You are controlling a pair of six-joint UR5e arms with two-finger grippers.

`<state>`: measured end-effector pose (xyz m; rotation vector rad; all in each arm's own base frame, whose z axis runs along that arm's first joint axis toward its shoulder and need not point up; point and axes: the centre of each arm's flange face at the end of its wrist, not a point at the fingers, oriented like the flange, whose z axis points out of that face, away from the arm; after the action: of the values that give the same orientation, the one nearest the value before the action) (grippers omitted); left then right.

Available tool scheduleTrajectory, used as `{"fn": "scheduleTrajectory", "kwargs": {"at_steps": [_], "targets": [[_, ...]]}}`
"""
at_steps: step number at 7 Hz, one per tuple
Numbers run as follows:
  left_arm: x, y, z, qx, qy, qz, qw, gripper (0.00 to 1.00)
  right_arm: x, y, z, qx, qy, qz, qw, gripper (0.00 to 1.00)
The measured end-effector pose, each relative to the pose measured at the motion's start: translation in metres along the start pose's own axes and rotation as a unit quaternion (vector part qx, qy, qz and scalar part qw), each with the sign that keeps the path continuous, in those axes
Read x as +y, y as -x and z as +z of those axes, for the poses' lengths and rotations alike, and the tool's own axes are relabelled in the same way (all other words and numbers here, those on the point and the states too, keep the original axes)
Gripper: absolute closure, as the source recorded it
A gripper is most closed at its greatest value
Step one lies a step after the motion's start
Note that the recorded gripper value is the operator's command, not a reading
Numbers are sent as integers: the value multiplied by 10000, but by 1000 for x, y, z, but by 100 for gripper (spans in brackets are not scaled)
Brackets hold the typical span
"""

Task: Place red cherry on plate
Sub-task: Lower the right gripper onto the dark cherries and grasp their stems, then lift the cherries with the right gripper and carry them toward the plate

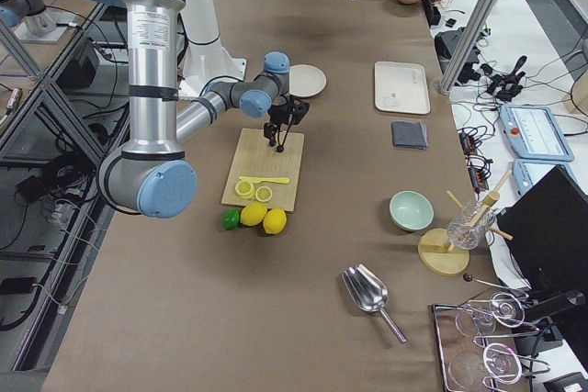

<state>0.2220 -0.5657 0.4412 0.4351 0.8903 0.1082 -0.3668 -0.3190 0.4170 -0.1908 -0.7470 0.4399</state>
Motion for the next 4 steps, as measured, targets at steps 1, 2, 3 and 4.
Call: {"fn": "scheduleTrajectory", "kwargs": {"at_steps": [1,2,3,4], "targets": [[0,0,0,1,-4,3,10000,2,2,0,3,28,20,-11,10000,100],[0,0,-1,2,-7,5,10000,2,6,-1,5,61,44,-38,10000,100],[0,0,-1,8,-4,8,10000,2,8,-1,7,97,65,-67,9999,100],[0,-1,-1,19,-2,11,10000,2,8,-2,7,139,58,-53,9999,100]]}}
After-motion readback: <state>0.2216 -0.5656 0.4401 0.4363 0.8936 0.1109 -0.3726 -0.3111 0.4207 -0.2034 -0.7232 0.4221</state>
